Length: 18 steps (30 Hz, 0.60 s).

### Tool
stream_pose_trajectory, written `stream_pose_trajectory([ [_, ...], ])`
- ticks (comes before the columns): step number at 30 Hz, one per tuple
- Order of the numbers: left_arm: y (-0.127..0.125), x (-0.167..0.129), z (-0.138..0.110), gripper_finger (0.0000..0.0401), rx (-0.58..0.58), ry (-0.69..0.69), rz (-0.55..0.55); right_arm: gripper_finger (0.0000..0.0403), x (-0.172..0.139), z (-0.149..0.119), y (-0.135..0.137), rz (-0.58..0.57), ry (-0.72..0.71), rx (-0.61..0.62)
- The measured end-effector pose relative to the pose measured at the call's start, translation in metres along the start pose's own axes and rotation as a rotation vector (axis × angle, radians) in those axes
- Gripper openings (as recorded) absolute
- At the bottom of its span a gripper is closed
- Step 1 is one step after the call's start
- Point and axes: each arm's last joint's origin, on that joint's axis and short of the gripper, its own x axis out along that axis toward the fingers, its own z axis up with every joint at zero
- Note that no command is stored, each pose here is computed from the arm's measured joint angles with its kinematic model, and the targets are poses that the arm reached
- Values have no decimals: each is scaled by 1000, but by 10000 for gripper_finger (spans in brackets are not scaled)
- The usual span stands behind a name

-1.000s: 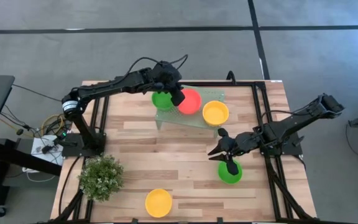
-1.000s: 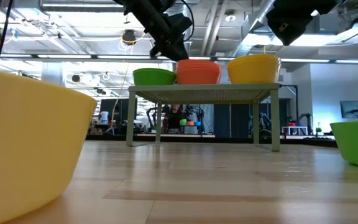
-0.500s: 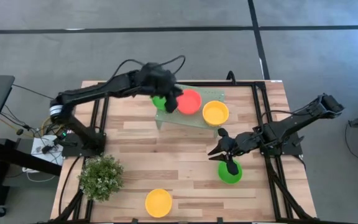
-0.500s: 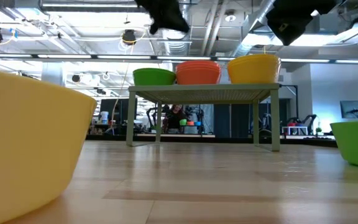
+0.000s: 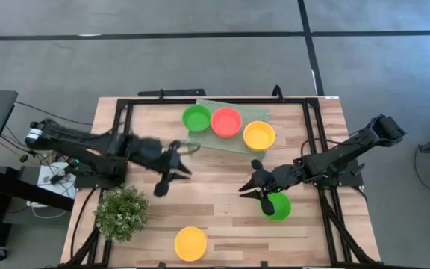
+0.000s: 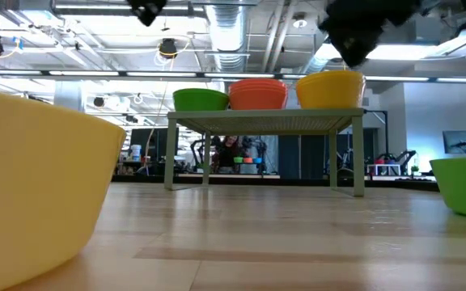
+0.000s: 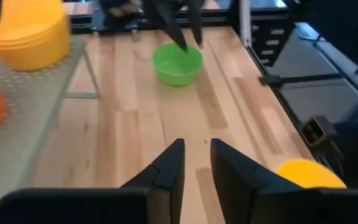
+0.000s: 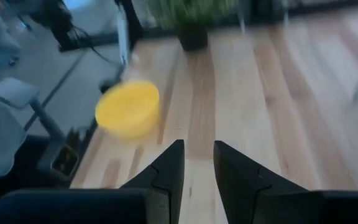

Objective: Pick & Place Mini bowls
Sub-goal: Stack the green bowl on top of the green bowls on the shelf

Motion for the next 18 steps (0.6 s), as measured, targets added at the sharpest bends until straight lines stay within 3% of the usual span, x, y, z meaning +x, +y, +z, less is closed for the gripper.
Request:
stream_pose_trajectory([
  [6, -30, -5, -27, 101, 100, -16, 86, 82, 0, 30, 0, 18, -313, -217],
  [10, -34, -7, -33, 111, 111, -29, 134, 82, -2, 38, -4, -4, -385, -284],
  [13, -35, -6, -36, 113, 112, -24, 134, 82, -1, 42, -5, -4, -340, -221],
  [18, -35, -3, -42, 112, 89, -13, 136, 82, -7, 54, 22, -20, -100, -208],
])
